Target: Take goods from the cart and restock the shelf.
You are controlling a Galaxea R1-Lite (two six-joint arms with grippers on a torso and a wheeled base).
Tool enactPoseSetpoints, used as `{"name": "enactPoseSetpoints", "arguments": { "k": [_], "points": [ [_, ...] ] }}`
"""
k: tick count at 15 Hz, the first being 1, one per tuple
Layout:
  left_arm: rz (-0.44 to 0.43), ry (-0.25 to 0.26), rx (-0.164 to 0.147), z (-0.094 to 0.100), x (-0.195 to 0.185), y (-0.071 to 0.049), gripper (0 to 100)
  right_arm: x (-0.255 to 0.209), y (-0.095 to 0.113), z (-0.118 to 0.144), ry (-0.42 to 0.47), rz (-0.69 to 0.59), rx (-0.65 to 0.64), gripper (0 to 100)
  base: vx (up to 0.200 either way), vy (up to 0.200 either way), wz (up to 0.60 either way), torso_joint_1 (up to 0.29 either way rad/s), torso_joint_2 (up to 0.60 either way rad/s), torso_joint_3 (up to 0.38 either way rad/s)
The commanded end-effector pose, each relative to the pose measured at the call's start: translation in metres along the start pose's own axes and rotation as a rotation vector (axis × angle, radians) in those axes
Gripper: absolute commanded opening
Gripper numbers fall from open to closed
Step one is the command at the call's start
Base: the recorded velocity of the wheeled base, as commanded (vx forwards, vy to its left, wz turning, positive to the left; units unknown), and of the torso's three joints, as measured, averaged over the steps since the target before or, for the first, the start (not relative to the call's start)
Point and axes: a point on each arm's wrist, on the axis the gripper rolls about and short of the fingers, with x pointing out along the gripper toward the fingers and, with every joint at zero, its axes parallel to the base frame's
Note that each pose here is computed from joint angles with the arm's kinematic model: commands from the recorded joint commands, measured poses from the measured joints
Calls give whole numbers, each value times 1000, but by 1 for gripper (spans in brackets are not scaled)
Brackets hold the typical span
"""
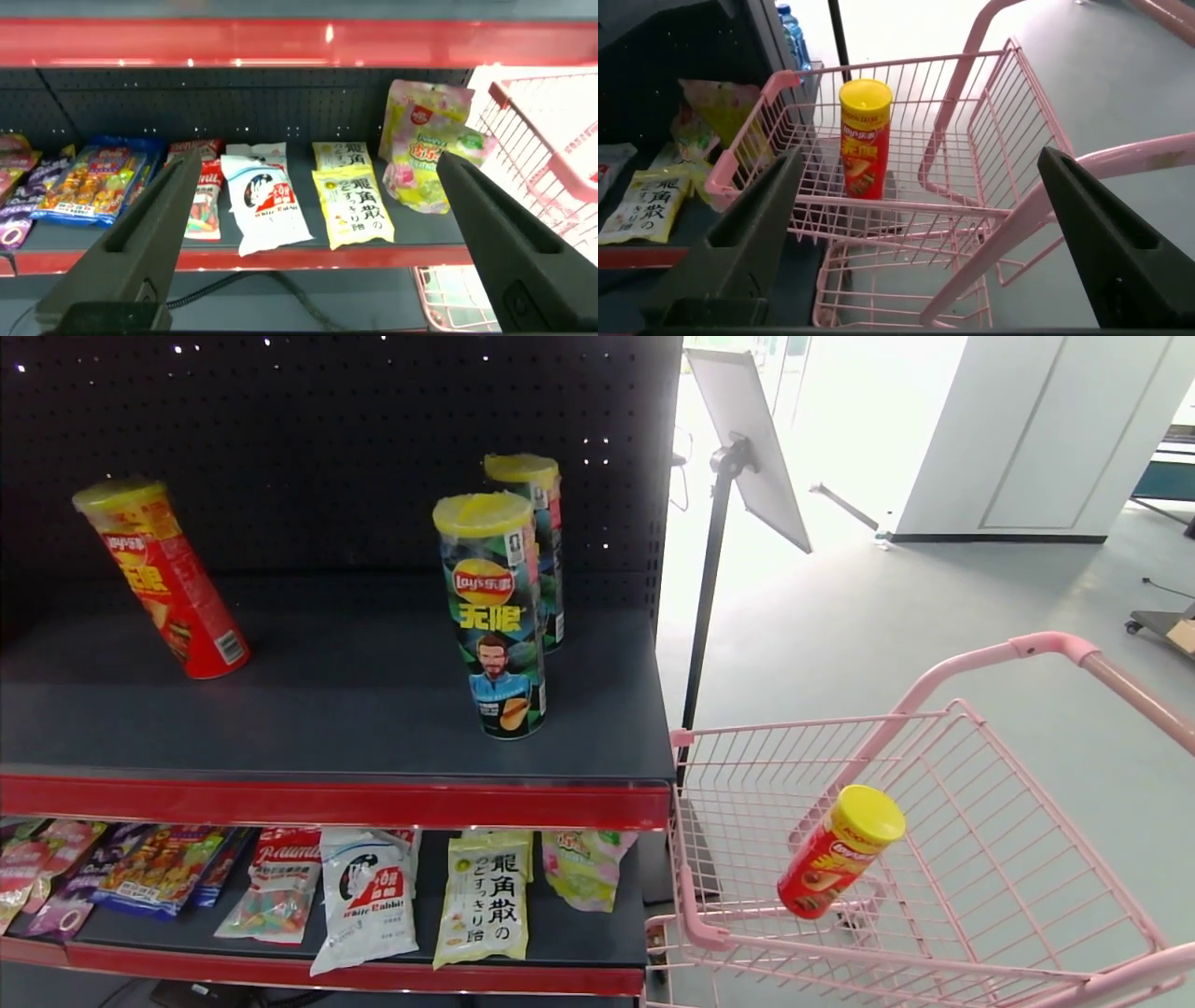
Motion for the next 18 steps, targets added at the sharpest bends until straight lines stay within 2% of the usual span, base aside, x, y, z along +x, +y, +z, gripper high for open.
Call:
{"name": "enactPoseSetpoints", "arguments": {
  "k": [1, 8, 15, 16, 17, 18],
  "points": [
    [0, 2, 0, 0, 0, 0, 100, 0, 0, 0, 1, 0, -1, 100, 0, 0, 0, -203, 500, 286],
    [0, 2, 0, 0, 0, 0, 100, 0, 0, 0, 1, 0, -1, 100, 0, 0, 0, -206, 530, 314],
    [0, 2, 0, 0, 0, 0, 100, 0, 0, 1, -8, 4, -16, 100, 0, 0, 0, -26, 69, 43],
    [1, 2, 1, 0, 0, 0, 100, -6, 1, 43, -99, 69, -34, 100, 0, 0, 0, 0, 0, 0],
    [1, 2, 1, 0, 0, 0, 100, 10, 2, 108, -86, 114, -36, 100, 0, 0, 0, 0, 0, 0],
    [0, 2, 1, 0, 0, 0, 100, 25, 3, 155, -114, 145, -35, 100, 0, 0, 0, 0, 0, 0]
  ]
}}
